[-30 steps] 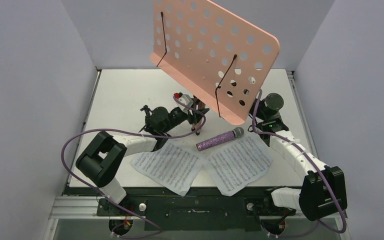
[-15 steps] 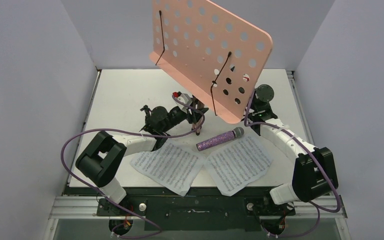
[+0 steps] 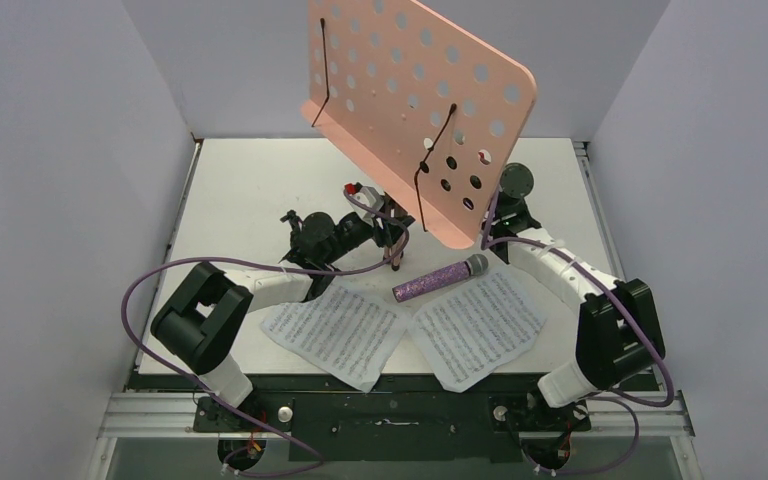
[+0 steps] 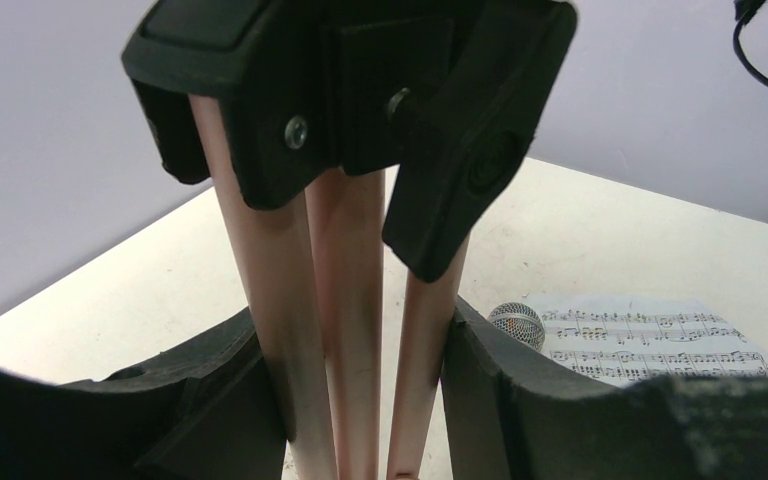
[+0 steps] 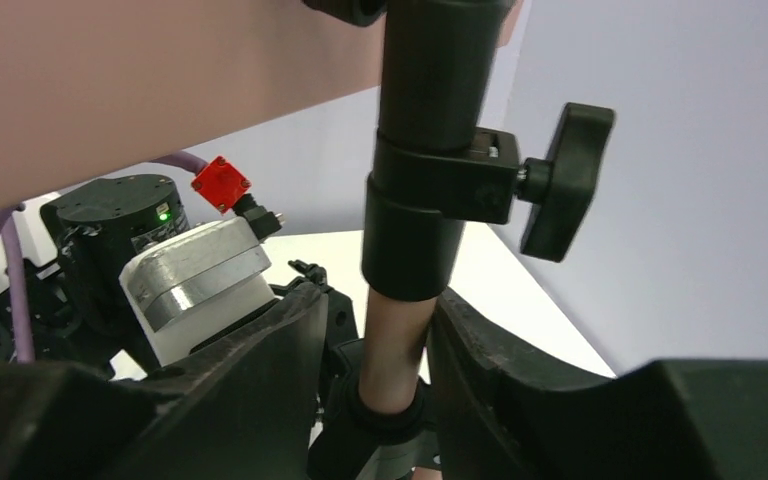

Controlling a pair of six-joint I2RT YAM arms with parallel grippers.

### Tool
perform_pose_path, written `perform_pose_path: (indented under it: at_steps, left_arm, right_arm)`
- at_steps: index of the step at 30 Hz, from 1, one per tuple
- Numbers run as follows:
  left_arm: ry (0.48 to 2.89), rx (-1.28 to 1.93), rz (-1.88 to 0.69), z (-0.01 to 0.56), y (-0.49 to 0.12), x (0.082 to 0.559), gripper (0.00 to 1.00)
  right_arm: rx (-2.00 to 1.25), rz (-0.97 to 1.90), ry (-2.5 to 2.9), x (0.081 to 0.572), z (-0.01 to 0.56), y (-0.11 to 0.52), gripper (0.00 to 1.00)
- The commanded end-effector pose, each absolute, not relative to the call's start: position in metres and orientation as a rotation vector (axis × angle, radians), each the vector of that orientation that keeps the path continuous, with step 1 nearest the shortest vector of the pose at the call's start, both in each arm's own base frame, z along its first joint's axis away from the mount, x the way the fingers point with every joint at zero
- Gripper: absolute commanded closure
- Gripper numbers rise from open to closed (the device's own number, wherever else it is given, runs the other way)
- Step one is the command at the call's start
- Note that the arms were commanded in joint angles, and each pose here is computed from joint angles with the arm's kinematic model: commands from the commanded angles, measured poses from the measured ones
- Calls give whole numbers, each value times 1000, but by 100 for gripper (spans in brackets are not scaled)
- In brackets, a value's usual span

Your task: Set up the instrument practice props

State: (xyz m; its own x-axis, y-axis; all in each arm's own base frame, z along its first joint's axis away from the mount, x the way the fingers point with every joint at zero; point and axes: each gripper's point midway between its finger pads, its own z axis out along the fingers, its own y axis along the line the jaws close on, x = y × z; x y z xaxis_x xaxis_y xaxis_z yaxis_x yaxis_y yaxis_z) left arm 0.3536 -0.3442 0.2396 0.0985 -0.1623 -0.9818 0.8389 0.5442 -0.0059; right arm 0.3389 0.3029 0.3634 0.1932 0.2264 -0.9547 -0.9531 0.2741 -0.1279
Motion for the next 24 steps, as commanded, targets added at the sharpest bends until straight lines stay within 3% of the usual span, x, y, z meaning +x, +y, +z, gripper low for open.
perform_pose_path:
  at_steps: [1,9,13,16,20,24]
  left_arm:
    - [1005,649,-920,325,-346,328,100]
    - [1004,657,-913,327,-346,328,100]
    - [996,654,-911,331,-344,328,97]
    - [989,660,-901,335,-343,326,73]
    - [987,695,-842,339,-337,323,29]
    - [994,748,-762,336,-330,321,10]
  right_arm:
    - [-953,1007,908,331,389,309,62]
    - [-975,1019,913,329,388,312,94]
    - [-982,1004,910,329,389,311,95]
    - [-978,981,904,328,394,308,95]
    - [-976,949,897,328,401,306,95]
    - [-987,929,888,328,407,304,95]
